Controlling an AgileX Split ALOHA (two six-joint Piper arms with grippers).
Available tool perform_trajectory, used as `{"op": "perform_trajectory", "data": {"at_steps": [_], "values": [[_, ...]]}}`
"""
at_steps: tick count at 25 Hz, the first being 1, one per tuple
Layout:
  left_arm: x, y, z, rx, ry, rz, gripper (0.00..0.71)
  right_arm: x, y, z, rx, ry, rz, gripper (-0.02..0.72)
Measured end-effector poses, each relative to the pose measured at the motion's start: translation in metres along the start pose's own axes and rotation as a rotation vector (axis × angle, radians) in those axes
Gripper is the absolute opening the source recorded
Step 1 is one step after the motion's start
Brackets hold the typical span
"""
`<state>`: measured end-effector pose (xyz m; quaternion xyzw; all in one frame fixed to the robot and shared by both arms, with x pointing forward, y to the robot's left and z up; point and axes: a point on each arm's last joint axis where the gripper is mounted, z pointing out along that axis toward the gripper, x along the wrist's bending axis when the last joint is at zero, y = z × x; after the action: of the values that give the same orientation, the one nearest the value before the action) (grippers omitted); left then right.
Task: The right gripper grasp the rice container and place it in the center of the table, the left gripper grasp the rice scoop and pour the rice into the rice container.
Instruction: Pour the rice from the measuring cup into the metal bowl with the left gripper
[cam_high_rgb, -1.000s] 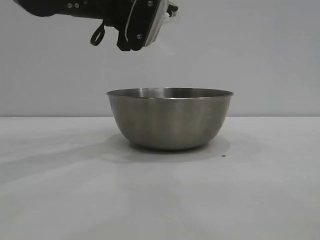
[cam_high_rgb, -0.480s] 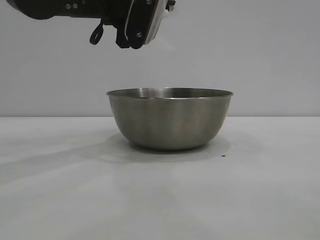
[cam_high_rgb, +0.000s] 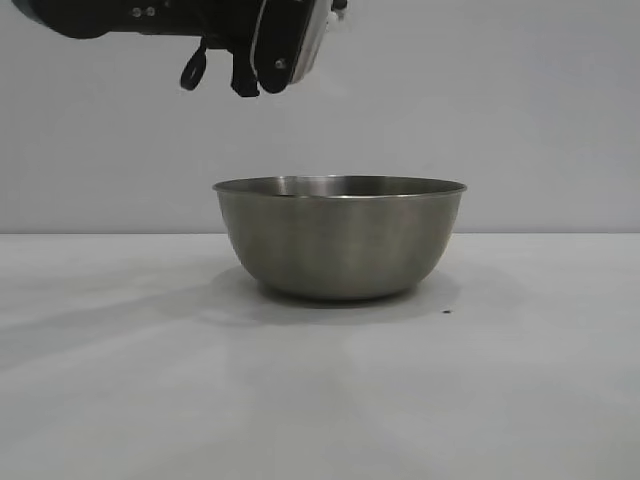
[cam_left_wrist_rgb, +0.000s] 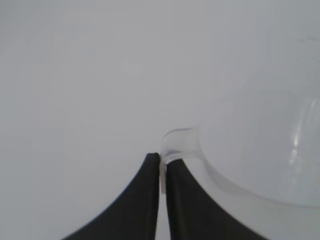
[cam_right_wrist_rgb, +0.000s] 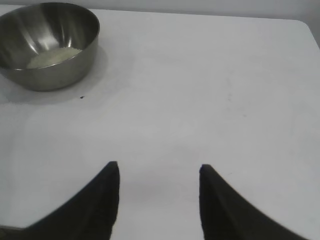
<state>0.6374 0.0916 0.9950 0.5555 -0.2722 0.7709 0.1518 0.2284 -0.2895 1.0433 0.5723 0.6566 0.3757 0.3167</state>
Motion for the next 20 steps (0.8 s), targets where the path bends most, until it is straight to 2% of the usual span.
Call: {"op": "perform_trajectory", "data": {"at_steps": [4, 11, 20], "values": [[-0.002, -0.008, 0.000, 0.094, -0.035, -0.180, 0.000, 0.000, 0.000, 0.000, 0.000, 0.000, 0.000, 0.315], [0.009, -0.023, -0.002, 0.231, -0.033, -0.427, 0.000, 0.000, 0.000, 0.000, 0.000, 0.000, 0.000, 0.315], [0.012, -0.026, -0.004, 0.277, -0.048, -0.642, 0.000, 0.000, 0.000, 0.000, 0.000, 0.000, 0.000, 0.315]]}}
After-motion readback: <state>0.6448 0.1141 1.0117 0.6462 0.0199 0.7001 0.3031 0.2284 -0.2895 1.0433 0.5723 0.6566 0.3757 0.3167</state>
